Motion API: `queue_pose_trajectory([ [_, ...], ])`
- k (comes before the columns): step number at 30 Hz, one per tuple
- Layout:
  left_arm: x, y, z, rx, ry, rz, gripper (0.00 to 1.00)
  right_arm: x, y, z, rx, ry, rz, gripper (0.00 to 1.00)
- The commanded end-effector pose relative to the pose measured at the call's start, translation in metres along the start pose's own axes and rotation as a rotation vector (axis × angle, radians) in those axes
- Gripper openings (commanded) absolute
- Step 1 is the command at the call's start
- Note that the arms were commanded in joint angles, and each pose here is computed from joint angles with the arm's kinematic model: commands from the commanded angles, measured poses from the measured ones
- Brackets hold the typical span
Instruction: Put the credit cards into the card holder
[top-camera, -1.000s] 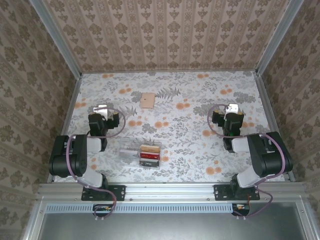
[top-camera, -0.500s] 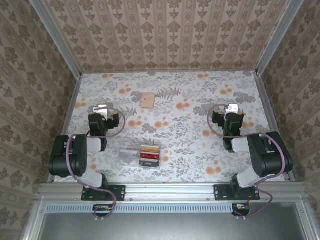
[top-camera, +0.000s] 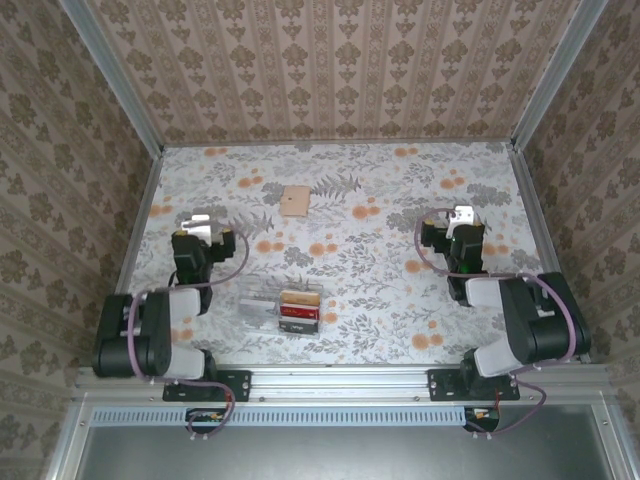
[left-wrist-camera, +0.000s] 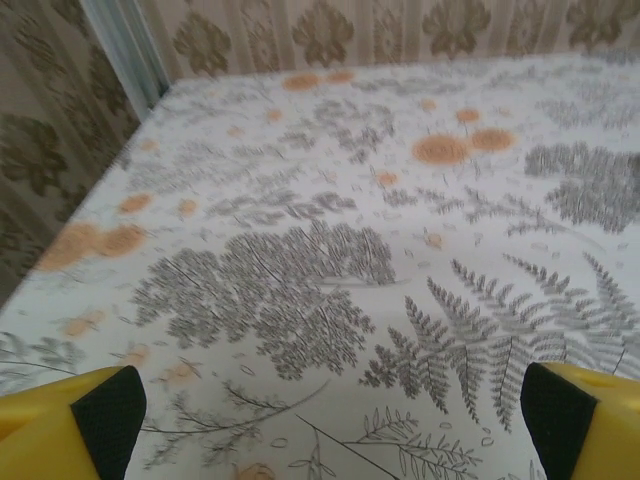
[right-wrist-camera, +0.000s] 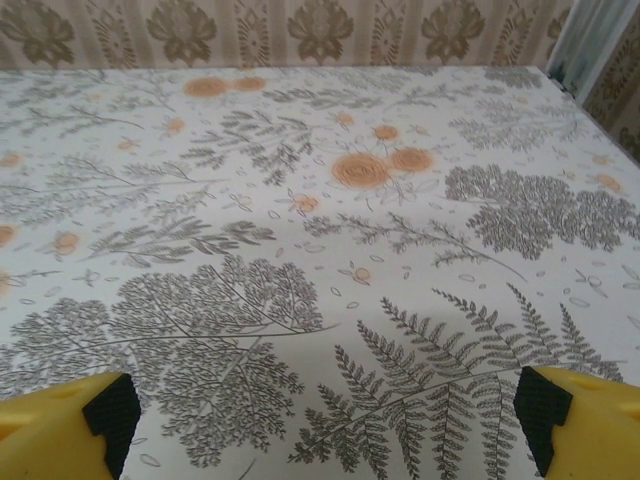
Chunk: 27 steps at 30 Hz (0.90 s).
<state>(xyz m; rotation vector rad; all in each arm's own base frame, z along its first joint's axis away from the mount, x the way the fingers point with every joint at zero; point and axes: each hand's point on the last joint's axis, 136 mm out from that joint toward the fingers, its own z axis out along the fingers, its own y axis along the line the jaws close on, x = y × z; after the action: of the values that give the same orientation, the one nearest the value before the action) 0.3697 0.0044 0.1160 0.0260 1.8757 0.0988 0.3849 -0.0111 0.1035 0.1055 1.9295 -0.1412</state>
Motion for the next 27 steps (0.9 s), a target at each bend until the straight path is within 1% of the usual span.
queue_pose_trajectory([
  [1, -0.024, 0.014, -0.019, -0.051, -0.038, -0.071, 1.00, -0.035, 0.013, -0.015, -0.079, 0.059, 0.021, 0.99],
  [3, -0.035, 0.019, -0.032, -0.062, -0.067, -0.119, 1.00, -0.043, 0.025, -0.027, -0.151, 0.135, 0.044, 0.94],
  [4, -0.040, 0.024, -0.040, -0.082, -0.082, -0.176, 1.00, -0.043, 0.033, -0.035, -0.205, 0.170, 0.052, 0.90],
  [6, -0.046, 0.036, -0.053, -0.135, -0.081, -0.291, 1.00, -0.056, 0.049, -0.051, -0.309, 0.181, 0.094, 0.88],
  [8, -0.048, 0.041, -0.067, -0.156, -0.058, -0.388, 1.00, -0.070, 0.070, -0.069, -0.448, 0.195, 0.136, 0.83],
  [10, -0.051, 0.039, -0.080, -0.136, -0.049, -0.463, 1.00, -0.079, 0.091, -0.086, -0.573, 0.227, 0.150, 0.77],
  [12, -0.053, 0.034, -0.090, -0.098, -0.041, -0.500, 1.00, -0.084, 0.109, -0.099, -0.664, 0.260, 0.156, 0.74],
  [13, -0.055, 0.028, -0.094, -0.057, -0.036, -0.508, 1.00, -0.086, 0.121, -0.107, -0.720, 0.278, 0.146, 0.72],
  [14, -0.059, 0.019, -0.098, -0.002, -0.035, -0.513, 1.00, -0.087, 0.135, -0.116, -0.786, 0.294, 0.126, 0.69],
  [16, -0.063, 0.002, -0.104, 0.104, -0.029, -0.541, 1.00, -0.083, 0.160, -0.133, -0.891, 0.334, 0.068, 0.68],
  [18, -0.063, -0.013, -0.108, 0.190, -0.002, -0.573, 1.00, -0.074, 0.187, -0.151, -0.979, 0.381, -0.036, 0.67],
  [19, -0.063, -0.019, -0.110, 0.228, 0.018, -0.583, 1.00, -0.066, 0.200, -0.160, -1.026, 0.412, -0.098, 0.65],
  [20, -0.061, -0.024, -0.111, 0.250, 0.041, -0.594, 1.00, -0.059, 0.212, -0.168, -1.062, 0.450, -0.148, 0.62],
  [21, -0.057, -0.028, -0.112, 0.267, 0.066, -0.605, 1.00, -0.054, 0.222, -0.174, -1.096, 0.486, -0.187, 0.56],
  [22, -0.055, -0.030, -0.113, 0.276, 0.082, -0.611, 1.00, -0.049, 0.232, -0.178, -1.125, 0.513, -0.217, 0.53],
  [25, -0.050, -0.038, -0.115, 0.314, 0.115, -0.623, 1.00, -0.034, 0.262, -0.190, -1.189, 0.560, -0.330, 0.52],
  [27, -0.047, -0.039, -0.116, 0.318, 0.134, -0.631, 1.00, -0.023, 0.279, -0.193, -1.190, 0.547, -0.424, 0.50],
])
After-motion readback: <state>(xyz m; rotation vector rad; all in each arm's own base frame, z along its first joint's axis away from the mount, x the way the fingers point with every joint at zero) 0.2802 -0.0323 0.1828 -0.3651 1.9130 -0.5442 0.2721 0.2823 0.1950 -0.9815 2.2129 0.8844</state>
